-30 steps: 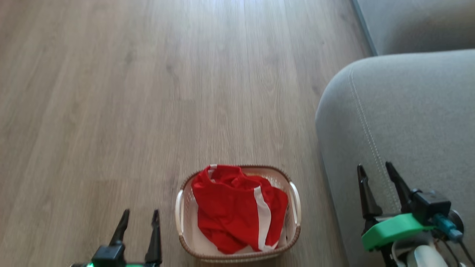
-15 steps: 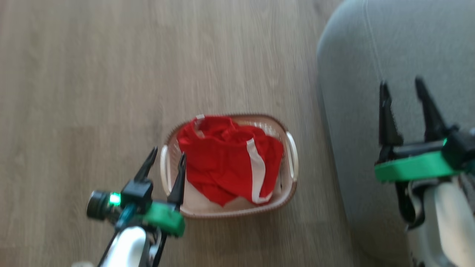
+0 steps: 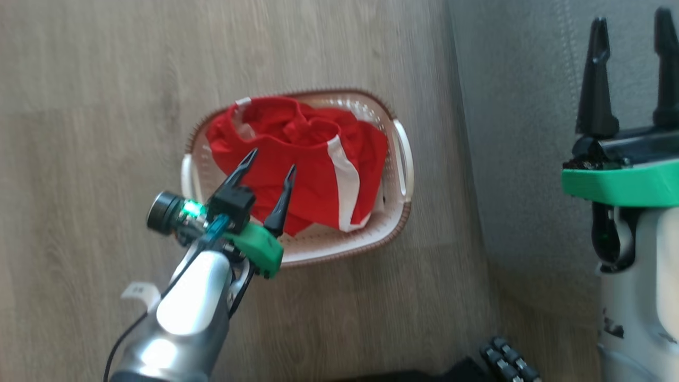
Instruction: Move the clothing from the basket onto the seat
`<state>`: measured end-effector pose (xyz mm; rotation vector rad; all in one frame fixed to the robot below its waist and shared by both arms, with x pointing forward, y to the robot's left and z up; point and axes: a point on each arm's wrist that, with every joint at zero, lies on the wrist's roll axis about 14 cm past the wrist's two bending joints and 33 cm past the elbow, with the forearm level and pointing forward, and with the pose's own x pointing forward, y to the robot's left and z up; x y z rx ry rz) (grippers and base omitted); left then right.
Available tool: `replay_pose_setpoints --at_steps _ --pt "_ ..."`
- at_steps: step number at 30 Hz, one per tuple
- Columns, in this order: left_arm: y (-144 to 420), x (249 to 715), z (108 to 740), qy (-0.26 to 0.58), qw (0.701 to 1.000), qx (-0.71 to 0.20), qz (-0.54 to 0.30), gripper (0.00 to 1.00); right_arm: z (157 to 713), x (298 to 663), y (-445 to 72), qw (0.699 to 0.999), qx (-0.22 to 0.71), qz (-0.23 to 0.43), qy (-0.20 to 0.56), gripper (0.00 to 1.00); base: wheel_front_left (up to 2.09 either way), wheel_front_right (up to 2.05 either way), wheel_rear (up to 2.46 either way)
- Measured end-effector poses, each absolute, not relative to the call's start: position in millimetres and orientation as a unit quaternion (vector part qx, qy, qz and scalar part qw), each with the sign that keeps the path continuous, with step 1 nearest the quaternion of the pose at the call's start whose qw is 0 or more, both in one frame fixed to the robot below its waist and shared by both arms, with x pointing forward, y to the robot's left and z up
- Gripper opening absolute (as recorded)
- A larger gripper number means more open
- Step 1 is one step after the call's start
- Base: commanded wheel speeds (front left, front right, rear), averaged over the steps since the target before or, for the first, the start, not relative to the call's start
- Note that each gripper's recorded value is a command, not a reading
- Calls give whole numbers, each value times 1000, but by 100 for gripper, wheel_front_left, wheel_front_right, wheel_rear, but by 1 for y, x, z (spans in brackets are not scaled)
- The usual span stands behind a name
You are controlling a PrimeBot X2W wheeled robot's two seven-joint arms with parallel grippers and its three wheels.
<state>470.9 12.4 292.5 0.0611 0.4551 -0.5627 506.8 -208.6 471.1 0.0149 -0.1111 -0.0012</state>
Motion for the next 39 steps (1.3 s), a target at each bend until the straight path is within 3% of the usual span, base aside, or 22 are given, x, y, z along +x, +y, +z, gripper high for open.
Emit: replay_pose_setpoints --at_steps 17,25,35,37,38,39 --pt "-58 480 223 281 870 57 -400 100 446 521 -211 999 -24 10 -43 100 0 0 0" --pt "-61 479 190 322 849 80 -411 100 441 528 -214 998 -34 10 -46 100 0 0 0" --pt "-62 494 169 333 846 106 -403 100 427 527 -218 999 -39 9 -30 100 0 0 0" --pt "-61 484 158 360 830 113 -410 100 424 526 -220 999 -42 7 -26 100 0 0 0" --pt "-61 482 157 363 828 114 -412 94 424 526 -220 999 -40 6 -26 100 0 0 0" --pt "-61 481 157 366 826 116 -413 69 425 526 -220 999 -39 6 -26 100 0 0 0"
